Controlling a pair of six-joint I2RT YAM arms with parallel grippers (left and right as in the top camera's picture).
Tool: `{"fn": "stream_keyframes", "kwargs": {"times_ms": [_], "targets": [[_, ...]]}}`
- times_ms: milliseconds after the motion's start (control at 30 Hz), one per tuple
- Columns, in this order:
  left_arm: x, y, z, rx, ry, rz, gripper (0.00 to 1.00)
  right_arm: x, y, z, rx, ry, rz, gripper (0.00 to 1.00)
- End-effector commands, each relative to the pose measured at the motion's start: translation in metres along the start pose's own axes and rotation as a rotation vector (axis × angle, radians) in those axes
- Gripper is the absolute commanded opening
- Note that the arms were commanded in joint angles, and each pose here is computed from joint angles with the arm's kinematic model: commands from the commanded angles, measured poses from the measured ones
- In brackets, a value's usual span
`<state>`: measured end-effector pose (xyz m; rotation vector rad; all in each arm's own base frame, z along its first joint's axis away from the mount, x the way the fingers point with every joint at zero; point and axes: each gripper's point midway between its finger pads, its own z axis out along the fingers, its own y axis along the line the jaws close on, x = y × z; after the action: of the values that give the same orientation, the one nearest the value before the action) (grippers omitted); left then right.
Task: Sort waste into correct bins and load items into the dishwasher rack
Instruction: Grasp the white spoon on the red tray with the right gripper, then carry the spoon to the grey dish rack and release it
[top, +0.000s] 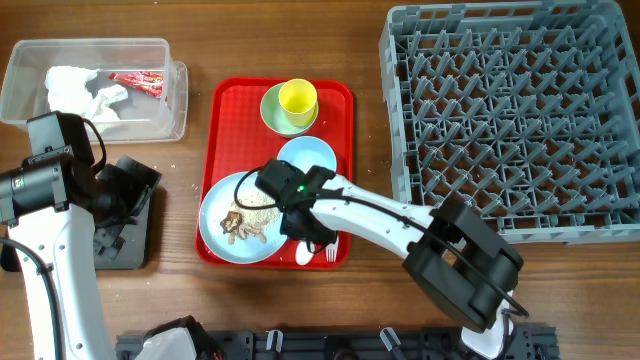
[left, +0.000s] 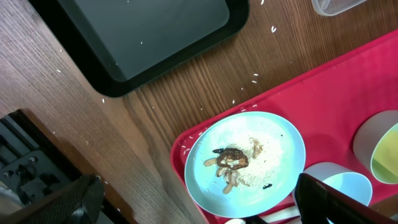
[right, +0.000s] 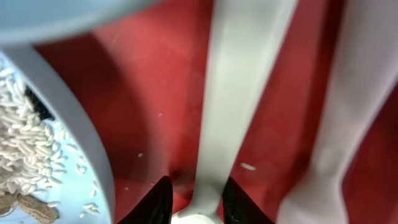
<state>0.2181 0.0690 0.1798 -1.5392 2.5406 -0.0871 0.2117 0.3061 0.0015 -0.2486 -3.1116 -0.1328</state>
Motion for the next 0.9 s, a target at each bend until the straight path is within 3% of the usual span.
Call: {"fn": "stream_keyframes", "kwargs": {"times_ms": [0, 400, 500, 667, 867], "targets": [[-0.002, 0.003, 0.0, -0.012, -0.014, -0.021, 1.0, 0.004, -0.009, 0.011, 0.031, 0.009, 0.027, 0.31], [-0.002, 0.003, 0.0, -0.012, -0.014, -0.021, 1.0, -0.011, -0.017, -0.013, 0.057, -0.021, 0.037, 0.2], [-0.002, 0.003, 0.0, -0.012, -0.014, -0.021, 1.0, -0.016, -0.02, -0.03, 0.045, -0.053, 0.038, 0.12], [-0.002, 0.003, 0.0, -0.012, -0.014, -0.021, 1.0, -0.02, -0.011, -0.07, -0.054, -0.11, -0.012, 0.15], [-0.002, 0.003, 0.0, -0.012, -0.014, -0.022, 1.0, -0.041, -0.017, -0.154, -0.227, -0.272, -0.04, 0.15]]}}
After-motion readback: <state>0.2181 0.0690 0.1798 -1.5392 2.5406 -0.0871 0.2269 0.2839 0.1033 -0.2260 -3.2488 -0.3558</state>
